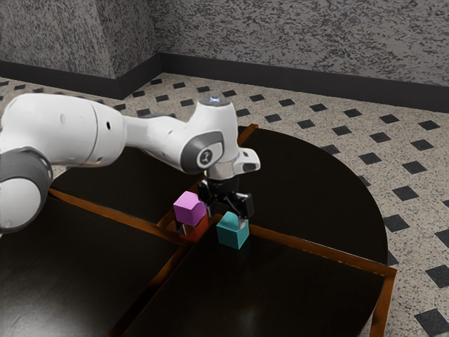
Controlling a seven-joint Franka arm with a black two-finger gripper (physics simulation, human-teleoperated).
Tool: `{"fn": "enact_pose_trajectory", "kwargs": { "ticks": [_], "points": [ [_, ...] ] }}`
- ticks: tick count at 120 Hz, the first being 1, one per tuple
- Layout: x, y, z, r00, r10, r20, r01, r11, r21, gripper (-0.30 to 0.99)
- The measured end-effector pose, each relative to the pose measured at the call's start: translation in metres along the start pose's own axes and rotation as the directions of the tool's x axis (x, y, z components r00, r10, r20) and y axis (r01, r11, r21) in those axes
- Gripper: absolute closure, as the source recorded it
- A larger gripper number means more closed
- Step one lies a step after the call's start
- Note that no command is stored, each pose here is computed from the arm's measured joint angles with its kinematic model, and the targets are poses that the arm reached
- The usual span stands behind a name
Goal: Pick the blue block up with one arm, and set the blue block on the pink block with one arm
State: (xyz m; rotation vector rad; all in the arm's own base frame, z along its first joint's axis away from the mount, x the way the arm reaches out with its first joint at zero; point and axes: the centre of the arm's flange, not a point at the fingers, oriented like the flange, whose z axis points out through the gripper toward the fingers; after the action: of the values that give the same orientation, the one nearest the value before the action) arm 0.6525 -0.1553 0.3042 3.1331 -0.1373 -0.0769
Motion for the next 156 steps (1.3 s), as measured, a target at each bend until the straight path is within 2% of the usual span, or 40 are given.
{"fn": "enact_pose_trajectory", "kwargs": {
  "ticks": [94,131,156],
  "points": [
    [0.013,0.002,0.037,0.999,-0.003,0.034,0.003,1.000,-0.002,0.00],
    [0.014,0.002,0.035,1.000,-0.004,0.030,0.004,1.000,-0.004,0.24],
    [0.014,0.001,0.033,1.000,-0.006,0.027,0.006,1.000,-0.003,0.27]
  ]
}}
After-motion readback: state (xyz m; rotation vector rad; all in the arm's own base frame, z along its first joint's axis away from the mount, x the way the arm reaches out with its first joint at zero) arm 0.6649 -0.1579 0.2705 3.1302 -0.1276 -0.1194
